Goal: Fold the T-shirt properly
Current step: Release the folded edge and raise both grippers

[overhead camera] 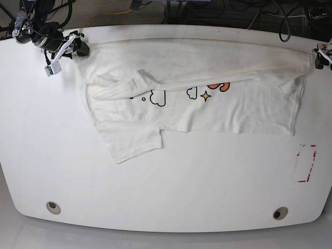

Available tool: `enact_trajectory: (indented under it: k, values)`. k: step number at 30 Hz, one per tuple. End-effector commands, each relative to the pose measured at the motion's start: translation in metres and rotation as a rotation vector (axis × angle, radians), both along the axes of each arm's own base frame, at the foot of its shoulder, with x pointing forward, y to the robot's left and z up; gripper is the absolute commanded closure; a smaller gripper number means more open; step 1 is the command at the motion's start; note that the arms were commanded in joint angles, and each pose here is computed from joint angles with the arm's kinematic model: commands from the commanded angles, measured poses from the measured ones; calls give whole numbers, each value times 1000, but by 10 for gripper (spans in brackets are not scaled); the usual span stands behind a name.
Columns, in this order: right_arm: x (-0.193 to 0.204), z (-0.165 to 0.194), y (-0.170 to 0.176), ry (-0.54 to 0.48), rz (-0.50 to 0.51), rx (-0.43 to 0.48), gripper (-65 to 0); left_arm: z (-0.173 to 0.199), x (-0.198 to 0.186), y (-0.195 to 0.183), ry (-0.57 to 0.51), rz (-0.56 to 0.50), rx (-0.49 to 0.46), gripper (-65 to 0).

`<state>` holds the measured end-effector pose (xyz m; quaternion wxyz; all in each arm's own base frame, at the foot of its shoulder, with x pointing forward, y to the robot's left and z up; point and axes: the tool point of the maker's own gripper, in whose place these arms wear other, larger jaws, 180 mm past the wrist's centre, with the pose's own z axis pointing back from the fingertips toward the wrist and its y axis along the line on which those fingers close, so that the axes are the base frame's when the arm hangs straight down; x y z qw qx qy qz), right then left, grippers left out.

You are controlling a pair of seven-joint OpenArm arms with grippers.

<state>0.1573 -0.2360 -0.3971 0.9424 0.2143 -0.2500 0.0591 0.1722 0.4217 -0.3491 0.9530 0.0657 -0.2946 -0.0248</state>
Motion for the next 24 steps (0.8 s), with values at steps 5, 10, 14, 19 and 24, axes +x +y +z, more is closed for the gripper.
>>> enact_trajectory:
  k: [5,10,14,19,24]
  values:
    - [12,34,13,-120,57,-30,-431,53,35,-2,-139,-63,97,-381]
    - [18,47,10,-175,20,-44,-431,64,47,-6,-182,-76,110,-381]
    - [43,58,5,-238,0,-44,-431,65,58,-12,-225,-62,84,-379]
    - [66,61,9,-277,4,-16,-431,57,63,-24,-233,-70,51,-379]
    - [86,57,23,-265,47,17,-430,46,70,-45,-204,-134,29,-379]
